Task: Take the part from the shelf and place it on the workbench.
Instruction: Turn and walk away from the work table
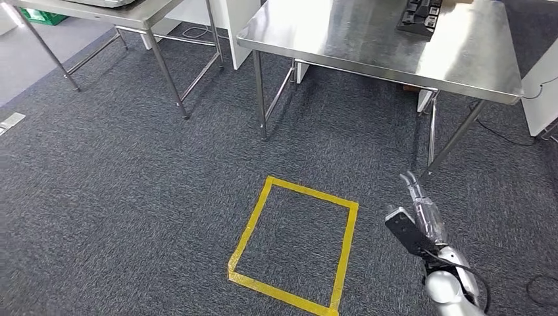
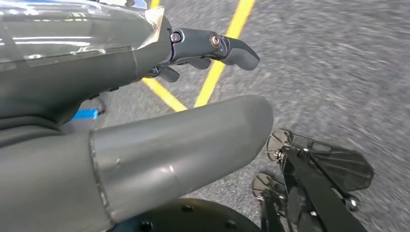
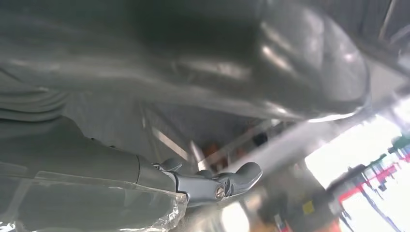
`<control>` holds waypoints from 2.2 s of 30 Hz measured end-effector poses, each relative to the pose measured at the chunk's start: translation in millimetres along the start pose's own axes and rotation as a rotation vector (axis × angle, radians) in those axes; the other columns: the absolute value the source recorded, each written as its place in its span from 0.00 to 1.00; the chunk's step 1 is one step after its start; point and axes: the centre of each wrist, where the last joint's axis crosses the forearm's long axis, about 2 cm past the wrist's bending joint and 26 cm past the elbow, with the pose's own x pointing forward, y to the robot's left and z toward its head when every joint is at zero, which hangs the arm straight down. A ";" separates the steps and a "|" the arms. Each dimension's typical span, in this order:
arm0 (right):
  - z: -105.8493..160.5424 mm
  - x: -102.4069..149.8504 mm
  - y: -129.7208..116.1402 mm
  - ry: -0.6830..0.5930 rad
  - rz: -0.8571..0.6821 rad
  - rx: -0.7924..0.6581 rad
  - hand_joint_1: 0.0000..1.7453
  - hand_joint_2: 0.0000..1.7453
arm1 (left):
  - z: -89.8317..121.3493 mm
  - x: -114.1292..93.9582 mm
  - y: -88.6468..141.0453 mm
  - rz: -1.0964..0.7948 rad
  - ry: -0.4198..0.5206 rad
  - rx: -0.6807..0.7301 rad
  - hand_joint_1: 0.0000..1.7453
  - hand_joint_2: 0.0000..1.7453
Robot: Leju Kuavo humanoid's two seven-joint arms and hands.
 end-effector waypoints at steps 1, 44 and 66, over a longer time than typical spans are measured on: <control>3.9 -4.9 12.0 0.023 -0.027 -0.004 0.00 0.00 | 0.1 -0.5 -0.1 0.001 0.008 0.002 0.00 0.00; 184.6 -37.9 224.7 1.276 0.269 1.002 0.00 0.00 | -0.5 0.3 1.8 -0.133 0.155 -0.006 0.00 0.00; 180.0 -37.5 224.5 1.237 0.412 1.108 0.00 0.00 | -0.9 2.4 2.2 -0.222 0.212 -0.015 0.00 0.00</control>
